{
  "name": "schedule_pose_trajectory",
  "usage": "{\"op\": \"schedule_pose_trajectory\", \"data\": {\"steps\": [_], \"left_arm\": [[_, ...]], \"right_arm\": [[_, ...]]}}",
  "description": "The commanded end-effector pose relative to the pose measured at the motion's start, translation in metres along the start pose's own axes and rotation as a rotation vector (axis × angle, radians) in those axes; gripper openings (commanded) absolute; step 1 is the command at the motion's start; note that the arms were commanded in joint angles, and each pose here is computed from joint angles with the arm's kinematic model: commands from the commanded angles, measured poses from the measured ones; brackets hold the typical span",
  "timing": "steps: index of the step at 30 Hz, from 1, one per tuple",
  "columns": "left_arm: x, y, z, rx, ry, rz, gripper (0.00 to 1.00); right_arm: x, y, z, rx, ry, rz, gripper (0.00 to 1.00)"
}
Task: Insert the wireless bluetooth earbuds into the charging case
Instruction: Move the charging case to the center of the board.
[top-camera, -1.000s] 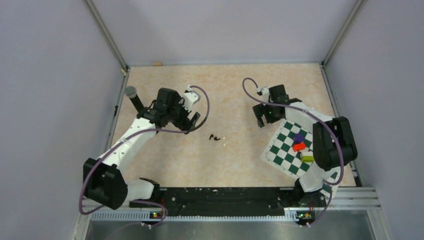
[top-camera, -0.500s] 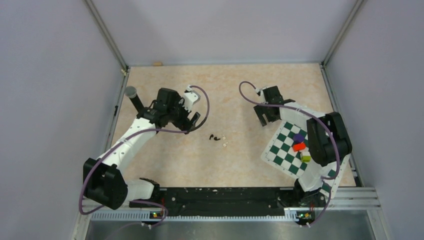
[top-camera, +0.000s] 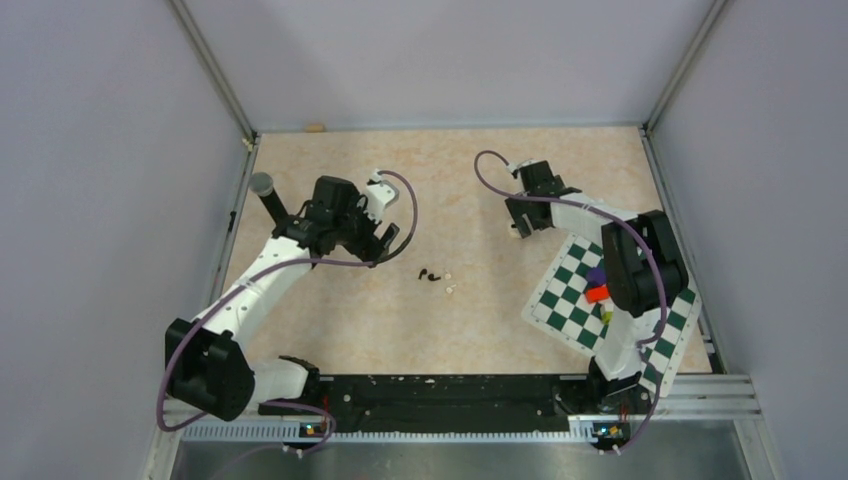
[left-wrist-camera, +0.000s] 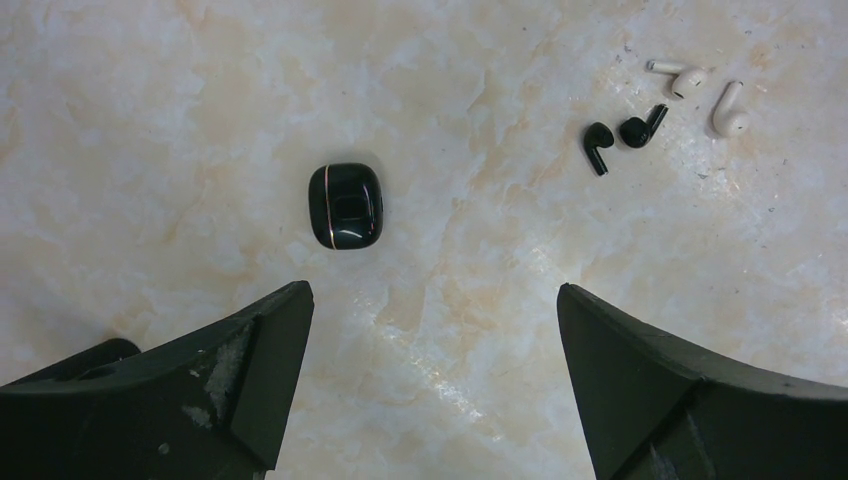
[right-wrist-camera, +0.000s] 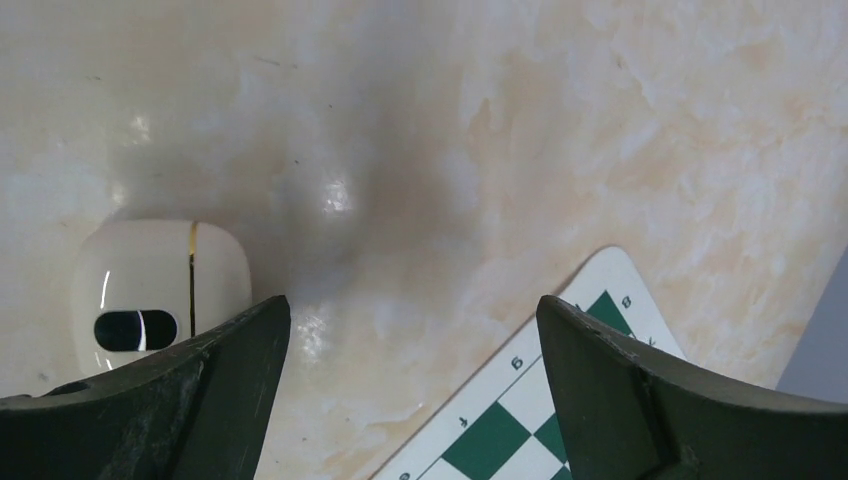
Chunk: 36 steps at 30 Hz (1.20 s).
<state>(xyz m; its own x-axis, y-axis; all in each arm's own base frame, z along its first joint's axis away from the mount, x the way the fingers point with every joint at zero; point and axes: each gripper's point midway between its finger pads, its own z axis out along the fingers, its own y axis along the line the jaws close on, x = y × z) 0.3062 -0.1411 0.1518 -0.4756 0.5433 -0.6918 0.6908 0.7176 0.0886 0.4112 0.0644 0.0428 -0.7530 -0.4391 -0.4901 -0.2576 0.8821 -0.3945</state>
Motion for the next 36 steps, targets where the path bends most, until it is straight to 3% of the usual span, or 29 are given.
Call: {"op": "schedule_pose_trajectory", "data": {"steps": [1,8,12,17,25,36], "left_arm": [[-0.011,0.006,-0.01,-0.05,-0.056,0.001,0.97],[-0.016,0.001,-0.011,-0.019,-0.082,0.002,0.97],[-0.015,0.0,-0.009,-0.013,-0.077,-0.001,0.97],[-0.014,0.003,-0.011,-0.036,-0.073,0.001,0.97],[-0.013,0.005,-0.01,-0.039,-0.066,0.001,0.97],[-0.015,0.006,-0.014,-0.056,-0.081,0.008,0.96]], "right_arm": [[-0.027,0.008,-0.003,-0.074,-0.033,-0.026,0.92],[-0.043,0.027,-0.05,-0.371,-0.088,0.027,0.91],[-0.042,0.048,-0.049,-0.495,-0.064,0.01,0.89],[-0.058,0.065,-0.04,-0.638,-0.012,0.102,0.84],[-0.043,0.074,-0.013,-0.655,0.094,0.201,0.81],[-0.019,0.083,-0.012,-0.667,0.171,0.264,0.76]]}}
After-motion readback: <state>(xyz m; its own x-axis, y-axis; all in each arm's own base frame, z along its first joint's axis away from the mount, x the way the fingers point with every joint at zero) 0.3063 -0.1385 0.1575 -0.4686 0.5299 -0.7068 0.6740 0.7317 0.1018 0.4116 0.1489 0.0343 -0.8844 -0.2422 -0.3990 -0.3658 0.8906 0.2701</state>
